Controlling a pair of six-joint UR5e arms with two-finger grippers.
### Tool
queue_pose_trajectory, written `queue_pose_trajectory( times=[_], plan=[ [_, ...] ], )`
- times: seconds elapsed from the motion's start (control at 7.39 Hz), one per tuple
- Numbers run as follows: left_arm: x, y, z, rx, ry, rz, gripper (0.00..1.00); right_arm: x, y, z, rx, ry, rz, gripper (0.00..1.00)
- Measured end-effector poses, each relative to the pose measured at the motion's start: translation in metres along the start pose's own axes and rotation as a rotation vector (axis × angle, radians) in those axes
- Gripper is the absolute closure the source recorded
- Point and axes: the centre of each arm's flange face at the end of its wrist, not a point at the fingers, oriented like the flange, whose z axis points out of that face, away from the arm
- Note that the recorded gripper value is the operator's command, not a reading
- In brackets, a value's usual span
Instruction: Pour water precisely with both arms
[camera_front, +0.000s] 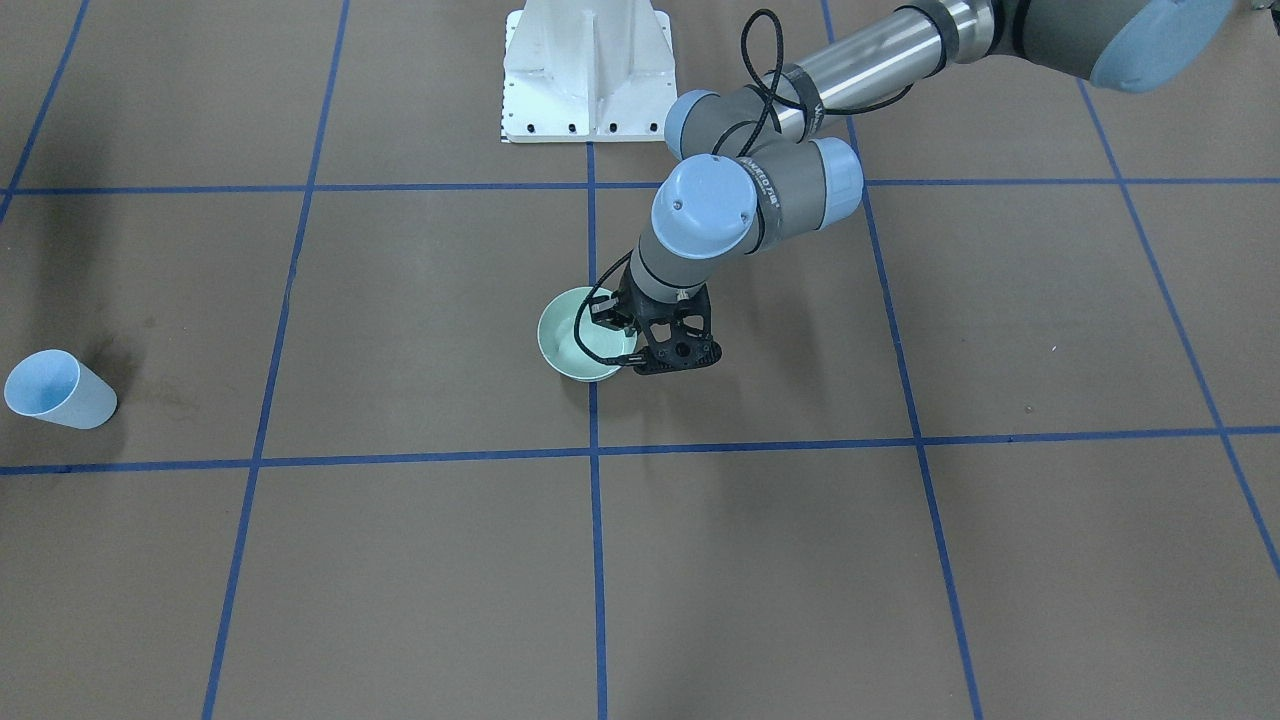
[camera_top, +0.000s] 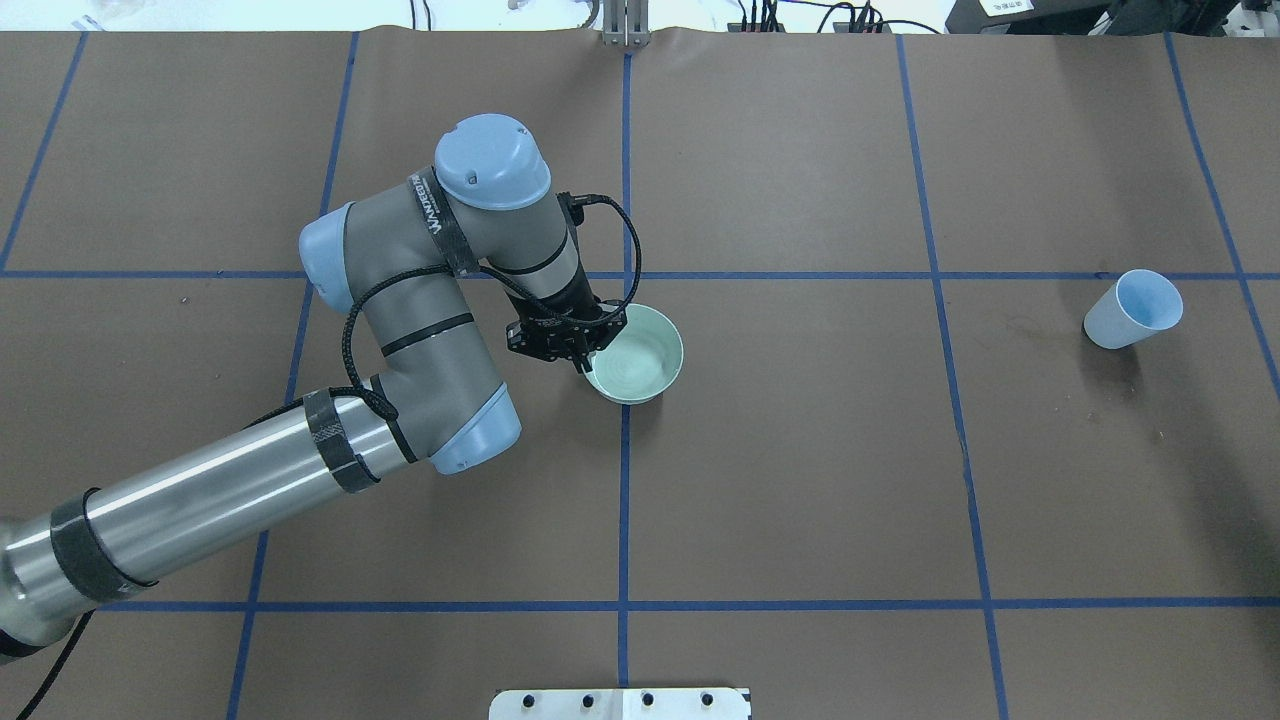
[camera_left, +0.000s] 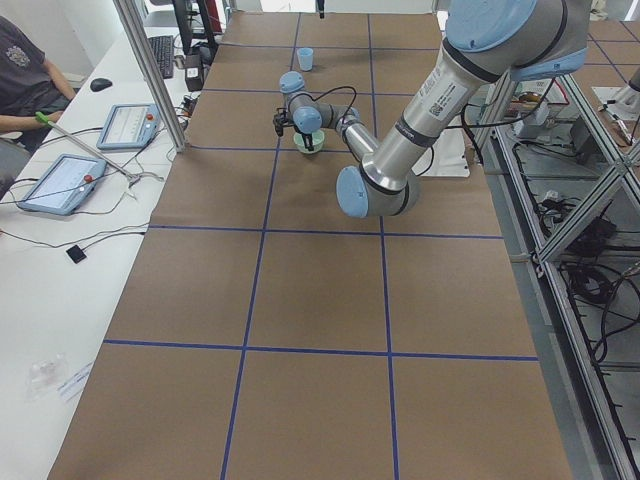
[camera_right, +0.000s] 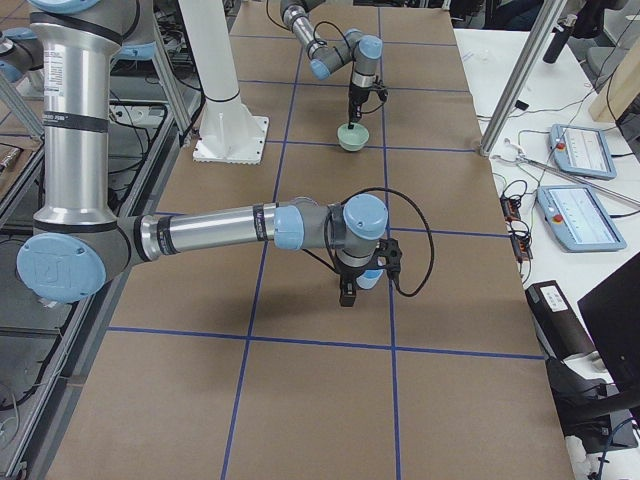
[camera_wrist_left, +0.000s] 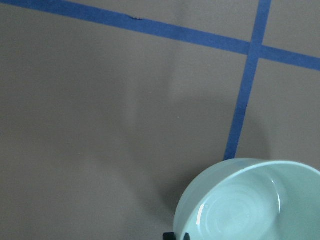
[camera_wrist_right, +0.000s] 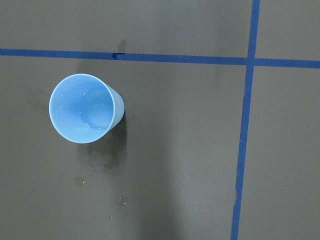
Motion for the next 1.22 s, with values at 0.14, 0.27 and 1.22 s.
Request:
queue_pose_trajectory(
  times=[0.14,0.27,1.22],
  plan=[
    [0.0,0.0,0.001,0.0,-0.002,0.0,0.44,0.0,0.0,0.0,0.0,0.0,0.0,0.0],
    [0.001,0.001,0.001,0.0,0.002,0.004,0.37,0.0,0.0,0.0,-0.001,0.0,0.0,0.0],
    [-0.15,0.004,-0.15,0.13,0.038,0.109,0.0,-0.018,-0.001,-0.016,0.04,-0.011,-0.04,0.0]
  ],
)
